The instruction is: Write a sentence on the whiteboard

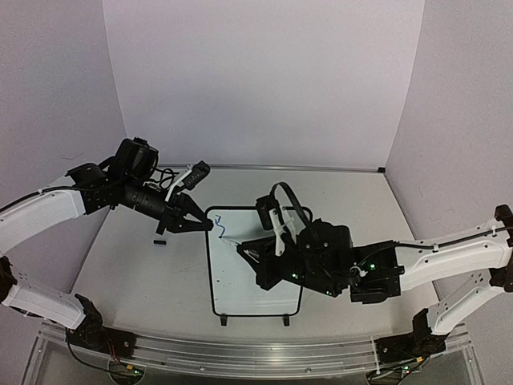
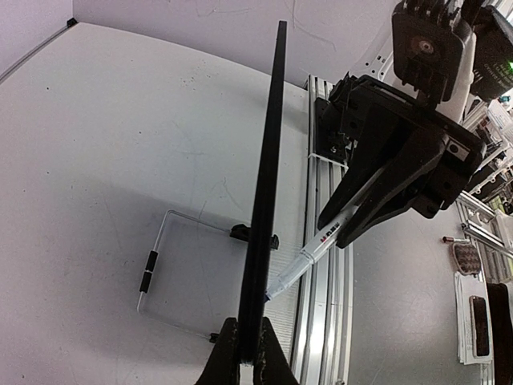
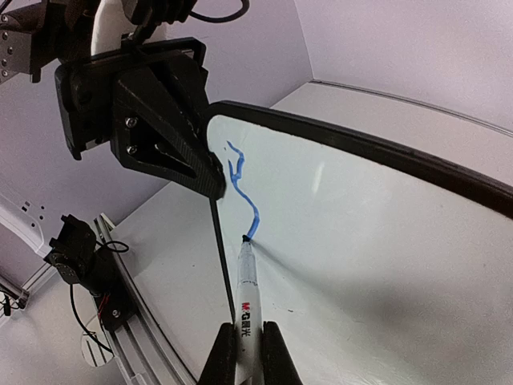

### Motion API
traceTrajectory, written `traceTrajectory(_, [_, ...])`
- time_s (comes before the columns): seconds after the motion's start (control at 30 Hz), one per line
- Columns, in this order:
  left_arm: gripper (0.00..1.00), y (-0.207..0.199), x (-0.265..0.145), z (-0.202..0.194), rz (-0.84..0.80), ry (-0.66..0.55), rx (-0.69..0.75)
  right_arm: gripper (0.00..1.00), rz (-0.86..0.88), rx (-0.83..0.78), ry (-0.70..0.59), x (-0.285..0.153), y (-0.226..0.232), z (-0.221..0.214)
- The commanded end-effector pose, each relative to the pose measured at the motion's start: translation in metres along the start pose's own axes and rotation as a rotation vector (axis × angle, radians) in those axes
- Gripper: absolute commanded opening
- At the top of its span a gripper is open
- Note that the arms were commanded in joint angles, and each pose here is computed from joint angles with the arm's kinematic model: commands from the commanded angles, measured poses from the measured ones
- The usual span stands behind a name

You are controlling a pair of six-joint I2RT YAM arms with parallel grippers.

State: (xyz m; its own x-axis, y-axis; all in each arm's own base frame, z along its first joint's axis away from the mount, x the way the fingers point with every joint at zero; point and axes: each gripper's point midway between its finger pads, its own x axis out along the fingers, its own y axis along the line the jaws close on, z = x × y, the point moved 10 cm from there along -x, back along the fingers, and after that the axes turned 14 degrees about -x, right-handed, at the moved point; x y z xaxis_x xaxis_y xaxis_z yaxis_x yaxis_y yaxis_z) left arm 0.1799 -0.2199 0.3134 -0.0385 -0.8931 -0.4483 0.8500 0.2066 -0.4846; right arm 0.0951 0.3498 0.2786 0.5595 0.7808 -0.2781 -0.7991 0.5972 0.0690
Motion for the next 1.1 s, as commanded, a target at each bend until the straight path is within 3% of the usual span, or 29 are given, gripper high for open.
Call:
traceTrajectory(0.0, [0.00,0.003,0.002,0.000,0.016,0.001,0.017,0.00,-0.020,-0.006,-0.049,0.005,0.001,0.016])
traceTrajectory(0.5, [0.00,0.004,0.002,-0.001,0.029,0.001,0.017,0.00,0.086,0.051,-0.195,-0.030,-0.006,0.028])
traceTrajectory(1.07, [0.00,0.005,0.002,-0.001,0.036,0.003,0.014,0.00,0.020,-0.003,-0.109,-0.043,-0.017,0.020])
